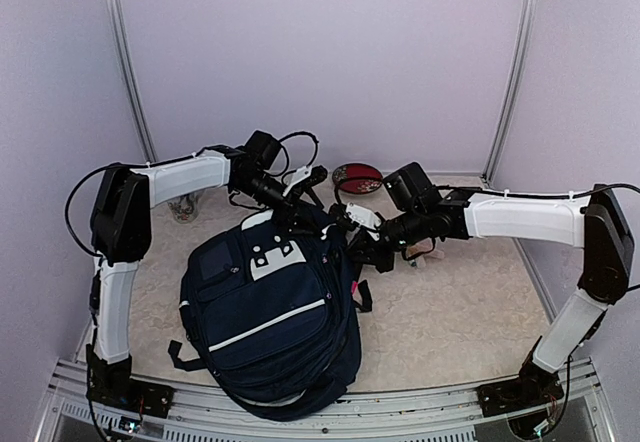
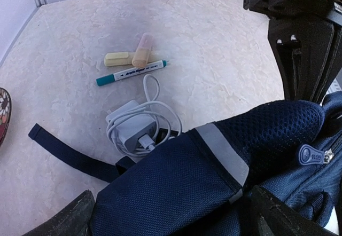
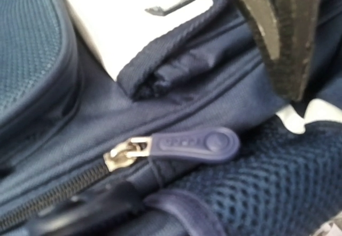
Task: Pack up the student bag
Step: Hold the student bag at the center of the board, then zip the student bag into the largest pocket of the bag, then hold the largest pocket of the student bag, then zip the student bag into the largest pocket of the bag, then hold the largest pocket of the student bag, then zip the student bag into the largest pocket of the bag.
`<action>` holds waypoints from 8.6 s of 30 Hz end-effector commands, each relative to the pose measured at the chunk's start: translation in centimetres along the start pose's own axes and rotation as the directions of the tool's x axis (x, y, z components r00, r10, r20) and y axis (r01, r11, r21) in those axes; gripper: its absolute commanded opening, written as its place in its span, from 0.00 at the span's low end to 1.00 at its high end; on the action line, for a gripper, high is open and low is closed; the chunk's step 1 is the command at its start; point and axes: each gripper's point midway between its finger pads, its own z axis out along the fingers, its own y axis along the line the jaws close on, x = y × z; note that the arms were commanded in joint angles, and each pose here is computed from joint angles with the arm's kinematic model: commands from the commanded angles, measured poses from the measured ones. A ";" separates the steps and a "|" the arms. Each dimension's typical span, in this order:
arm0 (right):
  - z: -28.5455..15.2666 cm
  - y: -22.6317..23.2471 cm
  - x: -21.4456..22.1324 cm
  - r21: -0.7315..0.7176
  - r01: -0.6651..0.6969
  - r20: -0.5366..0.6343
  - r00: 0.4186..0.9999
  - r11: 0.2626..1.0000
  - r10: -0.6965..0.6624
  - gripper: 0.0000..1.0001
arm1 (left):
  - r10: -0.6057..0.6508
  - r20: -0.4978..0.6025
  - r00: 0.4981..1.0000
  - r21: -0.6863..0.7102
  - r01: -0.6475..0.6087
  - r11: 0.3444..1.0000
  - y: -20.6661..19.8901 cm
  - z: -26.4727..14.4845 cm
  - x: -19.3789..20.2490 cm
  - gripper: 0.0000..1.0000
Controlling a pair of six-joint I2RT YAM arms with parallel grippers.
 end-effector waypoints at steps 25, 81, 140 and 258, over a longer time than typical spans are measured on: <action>-3.9 1.0 0.2 0.213 -0.017 -0.026 0.999 0.977 0.023 0.00 | 0.153 -0.112 0.982 -0.609 -0.190 0.770 2.8 -9.4 -2.5 0.00; -21.5 -2.0 -23.5 0.784 0.320 0.122 0.761 0.532 -0.637 0.00 | 0.283 0.474 0.834 -0.508 -0.003 0.861 -24.2 -22.4 -12.9 0.79; -22.3 -0.2 -19.1 0.832 0.295 0.089 0.764 0.469 -0.639 0.00 | 0.233 0.163 0.959 -0.550 -0.108 0.828 -9.3 -12.3 -18.2 0.00; -27.5 -2.1 -10.3 0.931 0.090 0.096 0.875 0.353 -0.475 0.00 | 0.326 0.272 0.905 -0.832 0.051 0.552 -12.9 -25.2 -24.6 0.00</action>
